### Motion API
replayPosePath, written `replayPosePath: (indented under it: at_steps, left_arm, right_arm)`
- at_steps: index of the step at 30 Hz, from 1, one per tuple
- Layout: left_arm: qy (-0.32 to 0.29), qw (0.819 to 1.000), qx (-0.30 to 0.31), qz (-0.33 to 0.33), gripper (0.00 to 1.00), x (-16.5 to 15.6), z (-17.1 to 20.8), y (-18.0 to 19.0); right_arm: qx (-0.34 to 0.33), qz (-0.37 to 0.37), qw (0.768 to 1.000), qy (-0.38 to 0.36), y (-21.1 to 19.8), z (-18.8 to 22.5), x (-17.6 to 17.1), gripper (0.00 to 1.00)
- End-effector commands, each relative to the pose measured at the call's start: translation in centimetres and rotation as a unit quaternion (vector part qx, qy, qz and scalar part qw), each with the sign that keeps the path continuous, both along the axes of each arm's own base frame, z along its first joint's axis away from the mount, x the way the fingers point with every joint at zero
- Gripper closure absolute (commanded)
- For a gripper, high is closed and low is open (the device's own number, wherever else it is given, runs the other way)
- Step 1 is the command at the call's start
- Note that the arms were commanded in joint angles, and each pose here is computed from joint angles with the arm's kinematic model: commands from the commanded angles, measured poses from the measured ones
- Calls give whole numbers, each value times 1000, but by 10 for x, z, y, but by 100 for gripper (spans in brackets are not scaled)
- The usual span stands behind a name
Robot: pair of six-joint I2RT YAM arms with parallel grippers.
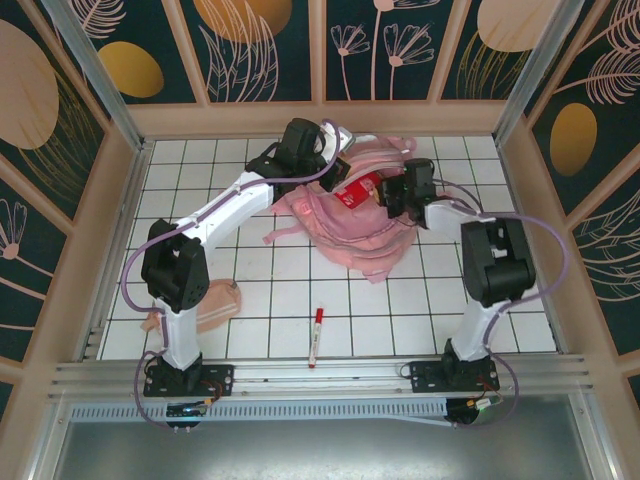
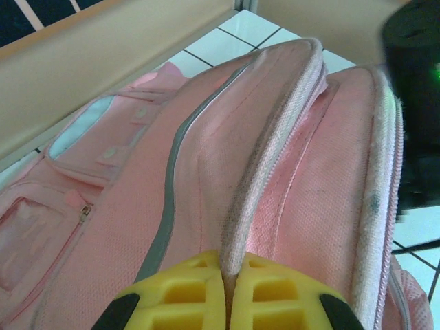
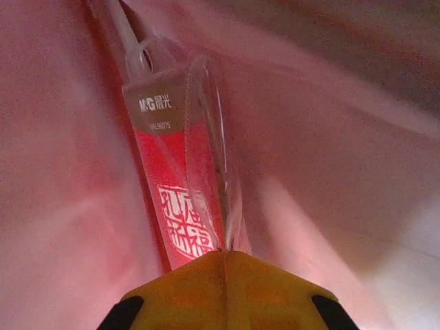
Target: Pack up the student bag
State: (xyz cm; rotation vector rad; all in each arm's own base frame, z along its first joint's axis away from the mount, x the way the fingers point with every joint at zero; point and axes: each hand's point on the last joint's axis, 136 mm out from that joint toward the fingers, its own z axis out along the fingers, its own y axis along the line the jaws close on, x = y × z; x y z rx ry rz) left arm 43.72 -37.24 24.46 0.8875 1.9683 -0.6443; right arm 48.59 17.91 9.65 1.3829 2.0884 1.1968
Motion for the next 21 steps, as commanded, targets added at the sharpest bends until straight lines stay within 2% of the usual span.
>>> replayPosePath:
  at_steps: [1, 4, 5, 7, 9, 13, 18, 21]
  left_arm:
    - [-66, 993, -87, -52, 100, -12, 82, -17]
    - [-61, 992, -95, -62, 100, -15, 84, -20]
    - [-60, 991, -98, -62, 100, -15, 85, -20]
    - [-57, 991, -106, -63, 100, -15, 86, -22]
    - [-55, 990, -113, -61, 100, -14, 87, -23]
    - [-52, 991, -120, -42, 100, -8, 88, -21]
    - [-50, 992, -117, -20, 100, -1, 85, -18]
    - [-50, 990, -127, -24, 100, -2, 89, -21]
  right_arm:
    - [-14, -52, 997, -55, 8, 18, 41, 100]
    - [-24, -31, 996, -75, 33, 7, 55, 100]
    - [-16, -24, 996, -81, 44, 6, 57, 96]
    - [7, -9, 995, -101, 61, 9, 59, 79]
    - [31, 7, 992, -121, 71, 19, 57, 67]
    - [34, 29, 990, -134, 63, 40, 39, 54]
    - [-2, 59, 990, -128, 37, 46, 5, 53]
    - [-5, 96, 988, -124, 38, 37, -13, 60]
